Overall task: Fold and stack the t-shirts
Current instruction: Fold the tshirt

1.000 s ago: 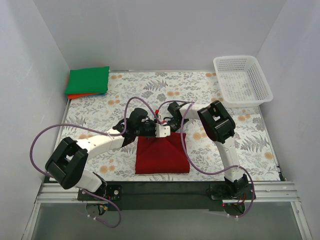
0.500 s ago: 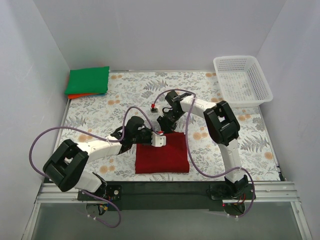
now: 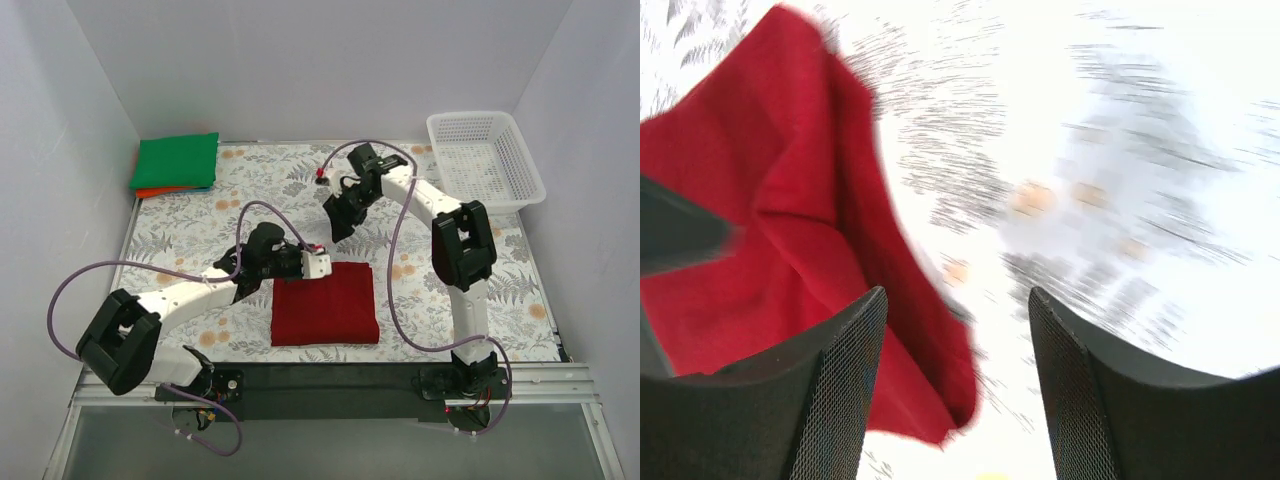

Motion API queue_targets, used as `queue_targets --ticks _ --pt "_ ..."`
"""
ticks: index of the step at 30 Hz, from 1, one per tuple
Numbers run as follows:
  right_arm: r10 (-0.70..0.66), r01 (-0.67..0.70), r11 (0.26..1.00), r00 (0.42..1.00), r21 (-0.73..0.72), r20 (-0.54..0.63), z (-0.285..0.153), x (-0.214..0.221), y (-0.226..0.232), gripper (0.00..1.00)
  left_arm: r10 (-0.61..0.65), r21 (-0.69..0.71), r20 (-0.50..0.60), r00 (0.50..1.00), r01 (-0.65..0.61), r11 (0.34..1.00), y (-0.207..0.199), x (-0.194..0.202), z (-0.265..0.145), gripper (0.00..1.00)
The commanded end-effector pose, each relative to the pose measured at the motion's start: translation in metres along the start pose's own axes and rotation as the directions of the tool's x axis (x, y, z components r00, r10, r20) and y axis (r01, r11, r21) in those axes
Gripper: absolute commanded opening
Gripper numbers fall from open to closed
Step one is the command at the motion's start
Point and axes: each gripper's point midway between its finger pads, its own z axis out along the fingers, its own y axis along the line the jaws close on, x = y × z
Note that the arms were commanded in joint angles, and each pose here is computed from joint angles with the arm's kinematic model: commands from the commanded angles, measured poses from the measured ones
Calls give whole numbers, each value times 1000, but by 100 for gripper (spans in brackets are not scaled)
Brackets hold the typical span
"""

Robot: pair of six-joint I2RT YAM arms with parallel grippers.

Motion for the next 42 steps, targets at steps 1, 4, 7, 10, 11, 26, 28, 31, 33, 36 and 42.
queue_targets --ticks 1,4,7,10,11,26,28,31,33,36,42 --pt "25 -32 997 995 77 97 -65 -18 -17 66 -153 -37 61 986 155 987 30 -36 -32 29" --pt "104 -109 993 986 36 127 -83 0 -16 66 -374 -50 39 927 375 926 41 -30 -54 31" --pt "190 -188 982 974 -30 125 -86 28 -4 65 -603 -35 -30 797 602 798 40 -10 -68 33" --pt "243 -236 968 965 -83 99 -80 52 13 64 -794 -62 -73 604 792 608 40 18 -77 36" --pt "251 -242 965 963 -96 97 -78 56 16 64 -839 -69 -68 539 837 543 43 29 -81 37" --pt "363 -349 923 929 -160 68 -40 83 12 59 -967 17 -170 190 982 190 17 76 -53 42" --pt "371 -357 919 927 -170 60 -37 86 13 57 -967 32 -164 192 981 190 20 76 -49 42" --pt "379 -365 915 924 -173 51 -33 89 12 56 -971 35 -169 171 985 168 22 80 -43 42" --pt "386 -373 911 922 -177 44 -30 91 10 56 -972 36 -178 152 988 148 21 83 -39 42" --pt "391 -378 907 920 -189 38 -27 91 12 54 -973 38 -176 148 989 144 24 85 -36 41" --pt "393 -378 905 919 -196 44 -30 89 15 20 -974 49 -162 159 987 153 29 80 -36 11"
